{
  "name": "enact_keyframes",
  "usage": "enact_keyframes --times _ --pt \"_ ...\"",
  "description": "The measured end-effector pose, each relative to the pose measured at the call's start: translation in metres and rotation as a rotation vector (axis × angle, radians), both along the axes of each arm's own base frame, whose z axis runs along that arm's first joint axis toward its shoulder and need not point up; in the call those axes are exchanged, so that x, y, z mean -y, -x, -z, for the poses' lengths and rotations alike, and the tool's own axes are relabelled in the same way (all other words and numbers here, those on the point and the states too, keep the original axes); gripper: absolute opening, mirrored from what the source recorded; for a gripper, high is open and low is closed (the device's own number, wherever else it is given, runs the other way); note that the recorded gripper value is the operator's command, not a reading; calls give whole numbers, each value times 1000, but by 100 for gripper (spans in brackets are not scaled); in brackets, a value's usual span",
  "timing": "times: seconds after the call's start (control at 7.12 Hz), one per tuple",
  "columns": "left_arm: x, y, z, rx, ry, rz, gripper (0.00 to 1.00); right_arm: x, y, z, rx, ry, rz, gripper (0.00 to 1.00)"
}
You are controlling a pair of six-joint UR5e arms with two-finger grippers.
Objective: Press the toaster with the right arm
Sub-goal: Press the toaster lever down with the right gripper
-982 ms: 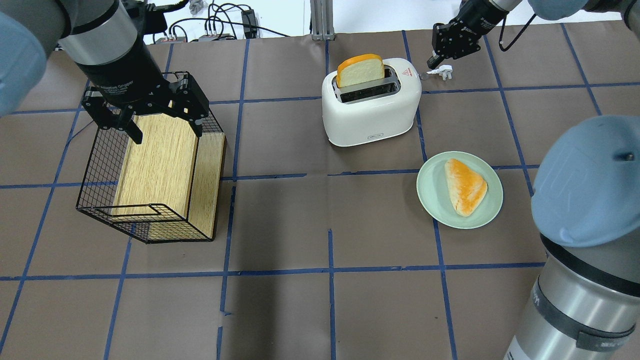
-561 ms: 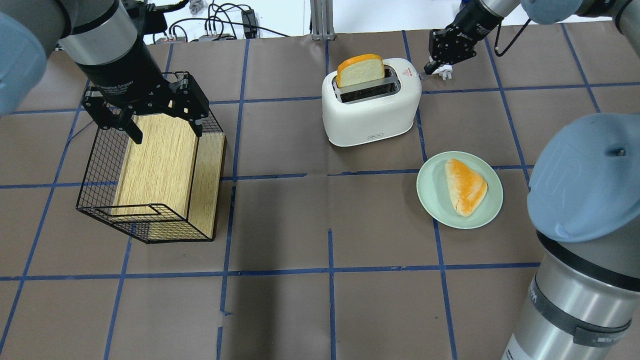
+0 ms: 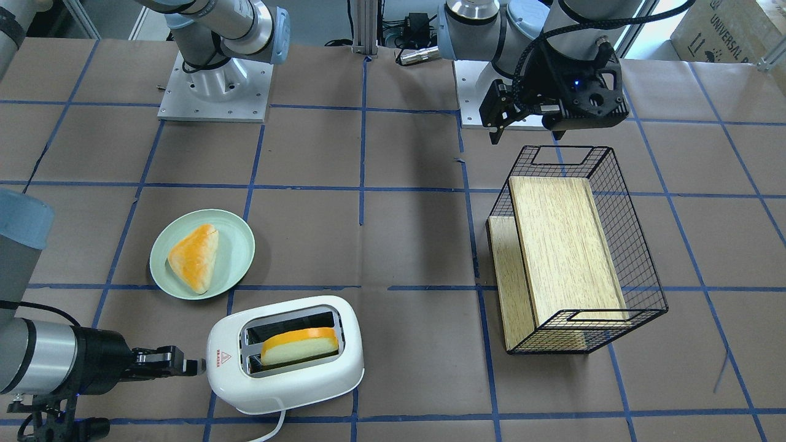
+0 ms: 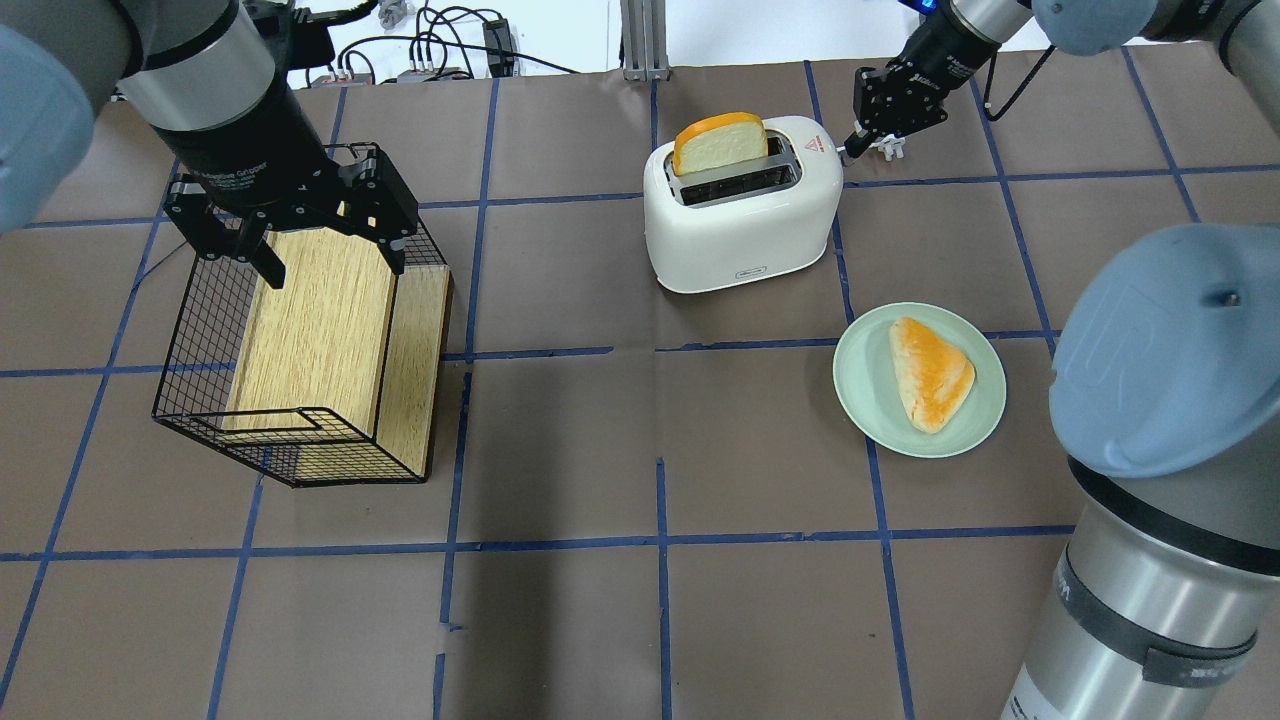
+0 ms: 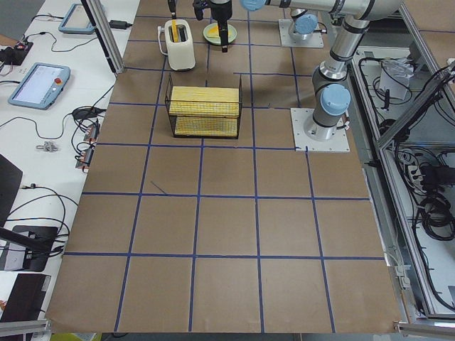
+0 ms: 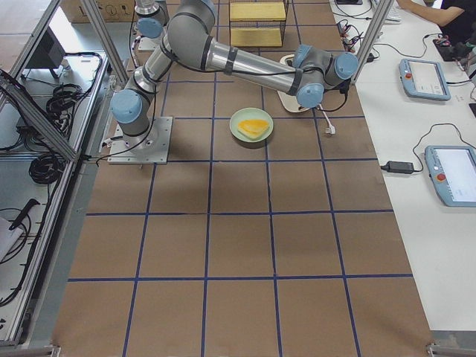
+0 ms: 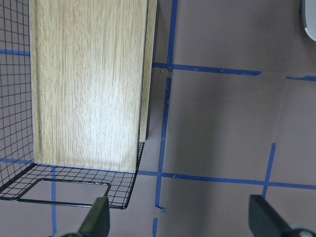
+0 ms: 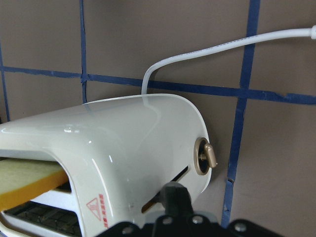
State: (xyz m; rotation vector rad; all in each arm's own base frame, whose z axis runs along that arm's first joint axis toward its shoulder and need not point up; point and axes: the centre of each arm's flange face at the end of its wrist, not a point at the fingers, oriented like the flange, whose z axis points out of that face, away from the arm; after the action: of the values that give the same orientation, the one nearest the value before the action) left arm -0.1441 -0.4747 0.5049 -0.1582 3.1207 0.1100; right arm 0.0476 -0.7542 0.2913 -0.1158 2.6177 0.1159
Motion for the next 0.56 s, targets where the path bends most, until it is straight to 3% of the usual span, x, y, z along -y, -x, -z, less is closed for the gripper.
enact_keyframes --times 0.56 --pt "0 0 0 0 0 0 100 4 1 22 5 -29 0 5"
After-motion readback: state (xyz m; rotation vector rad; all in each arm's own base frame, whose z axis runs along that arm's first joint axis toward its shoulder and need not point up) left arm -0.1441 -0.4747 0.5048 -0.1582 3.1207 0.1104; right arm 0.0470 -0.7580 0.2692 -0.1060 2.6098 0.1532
